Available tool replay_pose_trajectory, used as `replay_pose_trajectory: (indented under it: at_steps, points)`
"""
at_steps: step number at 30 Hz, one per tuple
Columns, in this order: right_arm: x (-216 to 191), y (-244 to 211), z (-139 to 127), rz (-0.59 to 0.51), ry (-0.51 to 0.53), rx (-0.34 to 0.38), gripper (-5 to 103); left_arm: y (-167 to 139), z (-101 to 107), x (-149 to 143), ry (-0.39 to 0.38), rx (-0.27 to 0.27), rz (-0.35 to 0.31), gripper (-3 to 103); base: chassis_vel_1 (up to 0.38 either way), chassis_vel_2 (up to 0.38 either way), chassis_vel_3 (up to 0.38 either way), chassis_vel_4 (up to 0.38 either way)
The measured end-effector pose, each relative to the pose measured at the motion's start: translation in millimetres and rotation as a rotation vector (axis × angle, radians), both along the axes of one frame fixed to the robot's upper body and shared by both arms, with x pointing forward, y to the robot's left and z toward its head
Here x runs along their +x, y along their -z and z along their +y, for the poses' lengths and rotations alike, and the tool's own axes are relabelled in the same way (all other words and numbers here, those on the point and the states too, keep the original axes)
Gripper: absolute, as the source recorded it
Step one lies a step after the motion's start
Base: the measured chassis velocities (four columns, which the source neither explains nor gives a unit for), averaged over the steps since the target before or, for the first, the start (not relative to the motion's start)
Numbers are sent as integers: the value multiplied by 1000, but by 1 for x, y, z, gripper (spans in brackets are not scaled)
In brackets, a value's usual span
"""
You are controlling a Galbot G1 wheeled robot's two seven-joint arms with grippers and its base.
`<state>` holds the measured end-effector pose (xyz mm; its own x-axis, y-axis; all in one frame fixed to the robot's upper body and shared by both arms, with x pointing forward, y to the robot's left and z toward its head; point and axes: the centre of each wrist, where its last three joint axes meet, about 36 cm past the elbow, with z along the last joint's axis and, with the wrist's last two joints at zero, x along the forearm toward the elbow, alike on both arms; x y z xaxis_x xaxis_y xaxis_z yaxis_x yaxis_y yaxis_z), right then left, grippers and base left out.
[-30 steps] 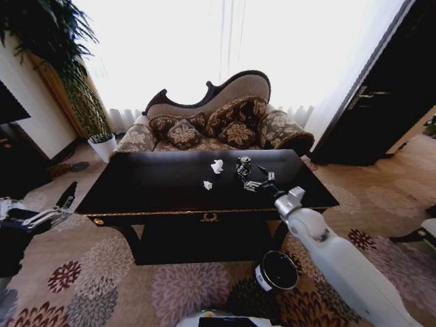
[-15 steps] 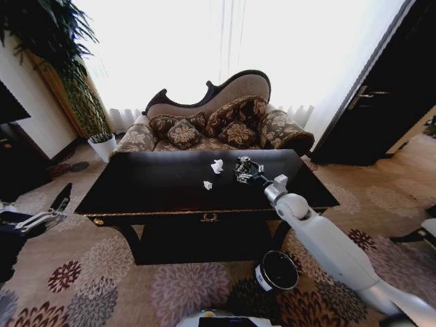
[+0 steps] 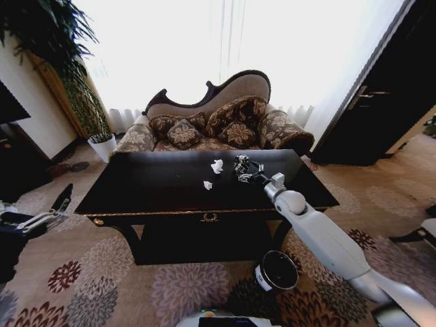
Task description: Move to the front of the table and place the trash on the table into the trash bin.
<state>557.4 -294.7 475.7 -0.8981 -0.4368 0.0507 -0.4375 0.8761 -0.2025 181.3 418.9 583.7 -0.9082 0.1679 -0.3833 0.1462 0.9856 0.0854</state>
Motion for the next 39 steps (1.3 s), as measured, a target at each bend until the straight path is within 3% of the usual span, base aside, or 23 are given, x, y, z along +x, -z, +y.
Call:
replay_pose_trajectory:
  at_steps: [6, 8, 10, 12, 14, 18, 20, 23, 26, 27, 29, 32, 39]
  points:
    - [11, 4, 10, 13, -17, -9, 101, 1, 4, 0, -7, 2, 2, 100, 0, 0, 0, 0]
    - [12, 4, 14, 15, -35, -8, 91, 2, 6, 1, -10, 2, 2, 100, 0, 0, 0, 0]
    - [12, 4, 15, 15, -37, -7, 91, 2, 6, 1, -11, 2, 1, 100, 0, 0, 0, 0]
    - [12, 6, 18, 17, -48, -8, 75, 3, 8, 2, -12, -2, -1, 100, 0, 0, 0, 0]
    - [12, 6, 18, 17, -49, -9, 75, 4, 8, 3, -12, -3, -1, 100, 0, 0, 0, 0]
    - [11, 7, 17, 17, -49, -9, 53, 6, 8, 6, -7, -6, -1, 100, 0, 0, 0, 0]
    - [11, 7, 16, 17, -49, -9, 53, 6, 8, 6, -5, -6, -1, 100, 0, 0, 0, 0]
    - [10, 7, 14, 16, -46, -7, 37, 7, 9, 9, 0, -4, 0, 100, 0, 0, 0, 0]
    - [10, 7, 14, 15, -47, -7, 32, 7, 10, 9, 2, -2, 0, 100, 0, 0, 0, 0]
    - [10, 7, 13, 15, -50, -6, 21, 6, 10, 10, 3, -1, 0, 100, 0, 0, 0, 0]
    - [9, 7, 13, 15, -53, -6, 21, 6, 10, 10, 3, 0, 1, 100, 0, 0, 0, 0]
    - [7, 8, 12, 15, -63, -2, 5, 6, 11, 11, 6, 2, 1, 100, 0, 0, 0, 0]
    - [-9, 8, 5, 1, -97, 37, 0, 3, 13, 13, 15, 7, -3, 100, 0, 0, 0, 0]
